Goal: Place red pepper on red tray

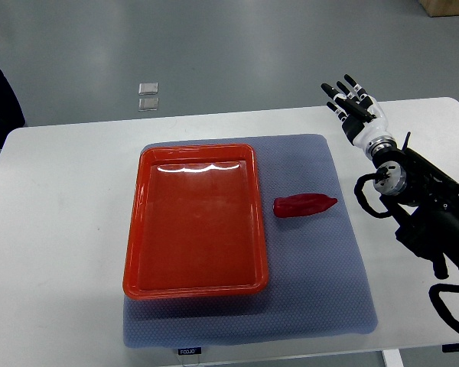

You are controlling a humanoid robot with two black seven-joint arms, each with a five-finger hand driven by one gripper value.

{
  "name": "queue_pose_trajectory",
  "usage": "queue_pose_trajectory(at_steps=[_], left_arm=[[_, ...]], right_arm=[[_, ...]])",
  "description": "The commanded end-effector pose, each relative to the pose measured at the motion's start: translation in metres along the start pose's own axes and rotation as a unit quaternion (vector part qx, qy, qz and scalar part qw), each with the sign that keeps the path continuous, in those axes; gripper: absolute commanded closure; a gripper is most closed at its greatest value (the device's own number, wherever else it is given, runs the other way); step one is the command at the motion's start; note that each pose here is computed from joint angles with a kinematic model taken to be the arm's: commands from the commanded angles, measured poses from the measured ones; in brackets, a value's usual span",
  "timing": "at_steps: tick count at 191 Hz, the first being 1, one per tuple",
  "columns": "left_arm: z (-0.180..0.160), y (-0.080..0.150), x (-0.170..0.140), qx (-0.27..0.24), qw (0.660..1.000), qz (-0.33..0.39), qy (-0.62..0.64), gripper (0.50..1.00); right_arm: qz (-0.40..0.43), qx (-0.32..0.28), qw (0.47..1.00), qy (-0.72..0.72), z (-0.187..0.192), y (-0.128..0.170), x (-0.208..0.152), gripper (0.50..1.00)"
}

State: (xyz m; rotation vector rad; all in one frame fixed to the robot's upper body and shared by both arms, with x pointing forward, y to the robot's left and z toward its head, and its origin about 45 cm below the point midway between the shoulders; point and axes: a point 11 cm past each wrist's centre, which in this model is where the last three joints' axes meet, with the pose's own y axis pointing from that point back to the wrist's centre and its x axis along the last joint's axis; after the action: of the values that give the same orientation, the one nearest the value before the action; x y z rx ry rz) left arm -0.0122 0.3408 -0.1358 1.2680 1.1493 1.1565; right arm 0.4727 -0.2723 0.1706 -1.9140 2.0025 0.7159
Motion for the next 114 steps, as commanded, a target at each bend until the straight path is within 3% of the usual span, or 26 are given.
queue_pose_trajectory(at_steps=[1,114], left_arm=[[0.0000,0.0000,-0.0002,0.000,1.000,-0.001,0.000,0.500],[-0.0010,0.0000,0.0005,0.001,1.000,0.001,0.000,0.500]], right_arm=[[0.001,0.000,1.000,0.000,-0.0003,0.0001,0.0009,0.583],[0.004,0.001,1.000,0.002,-0.0011,0.0000,0.0018,0.583]])
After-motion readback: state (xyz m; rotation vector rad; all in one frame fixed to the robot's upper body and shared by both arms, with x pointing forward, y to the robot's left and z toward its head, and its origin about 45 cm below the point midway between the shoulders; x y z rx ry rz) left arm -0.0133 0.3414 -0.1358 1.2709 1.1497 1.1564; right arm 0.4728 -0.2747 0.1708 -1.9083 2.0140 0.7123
